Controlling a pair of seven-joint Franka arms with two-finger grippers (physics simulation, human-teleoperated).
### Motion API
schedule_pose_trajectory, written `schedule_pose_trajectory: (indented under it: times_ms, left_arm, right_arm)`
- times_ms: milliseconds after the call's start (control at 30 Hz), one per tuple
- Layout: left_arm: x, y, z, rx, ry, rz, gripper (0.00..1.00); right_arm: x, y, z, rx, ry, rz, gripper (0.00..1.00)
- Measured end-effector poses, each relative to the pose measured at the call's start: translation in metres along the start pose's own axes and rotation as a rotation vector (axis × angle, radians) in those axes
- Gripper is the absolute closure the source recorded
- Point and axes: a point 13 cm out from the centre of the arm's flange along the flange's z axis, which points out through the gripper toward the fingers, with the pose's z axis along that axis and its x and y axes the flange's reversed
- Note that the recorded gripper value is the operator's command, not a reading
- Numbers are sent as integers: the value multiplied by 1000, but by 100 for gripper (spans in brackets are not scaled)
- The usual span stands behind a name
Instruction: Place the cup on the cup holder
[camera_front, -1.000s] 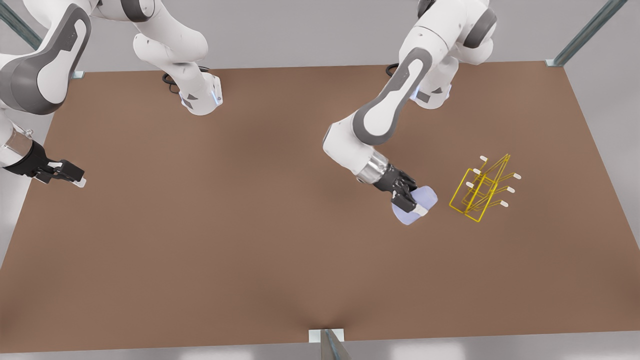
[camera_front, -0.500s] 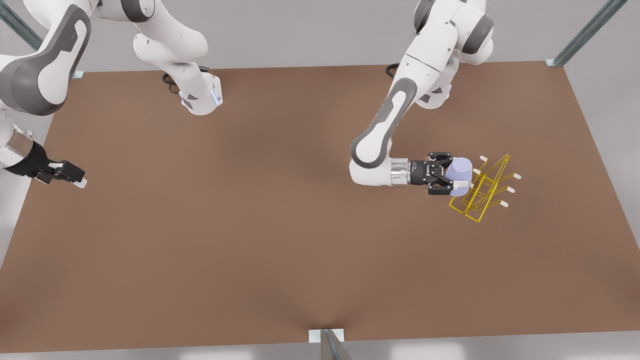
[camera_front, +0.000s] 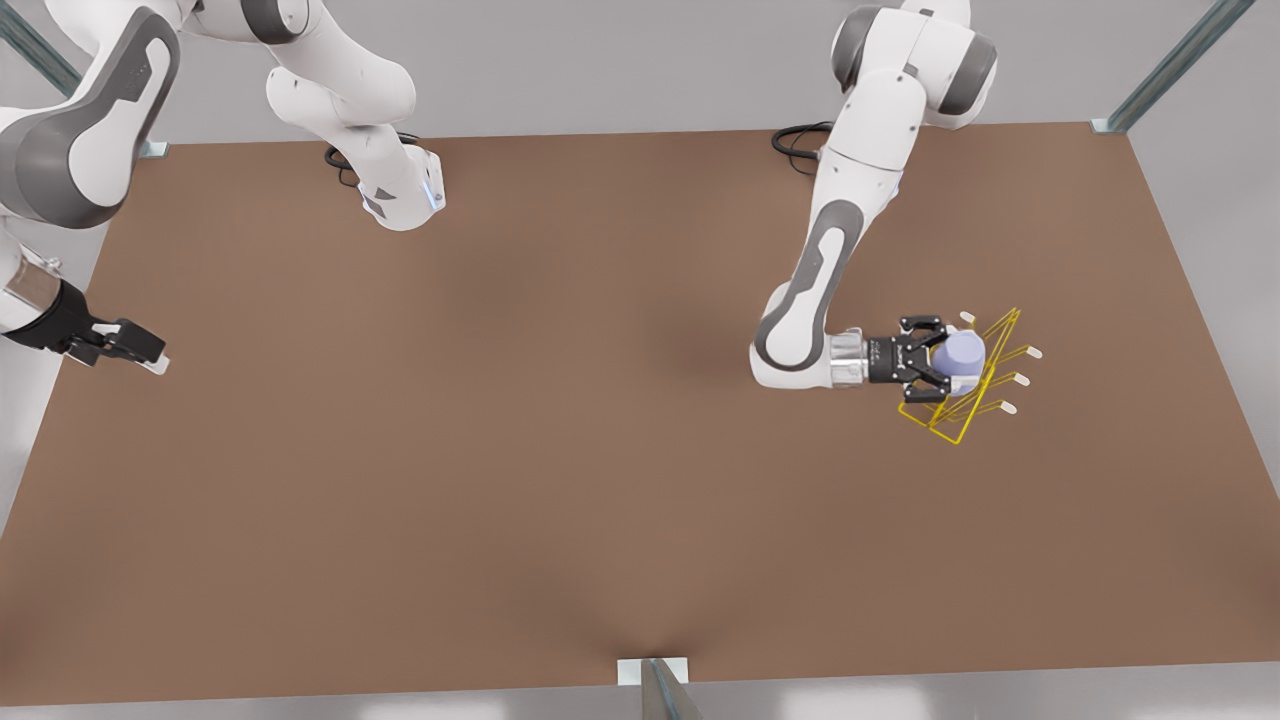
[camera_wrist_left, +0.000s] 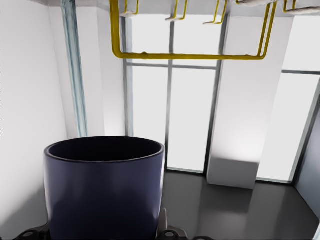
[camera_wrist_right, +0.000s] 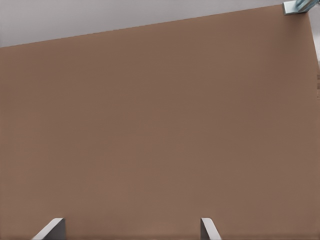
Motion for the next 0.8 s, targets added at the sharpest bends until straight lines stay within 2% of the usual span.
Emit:
schedule_pose_trajectory:
  times_ms: [300, 800]
  left_arm:
    - [-55, -9, -6, -37, -116, 21, 19]
    - [-68, -39, 13, -24, -104, -7, 19]
  right_arm:
    - [3, -6, -1, 2, 9, 12, 0]
    - [5, -5, 0, 1, 16, 9, 0]
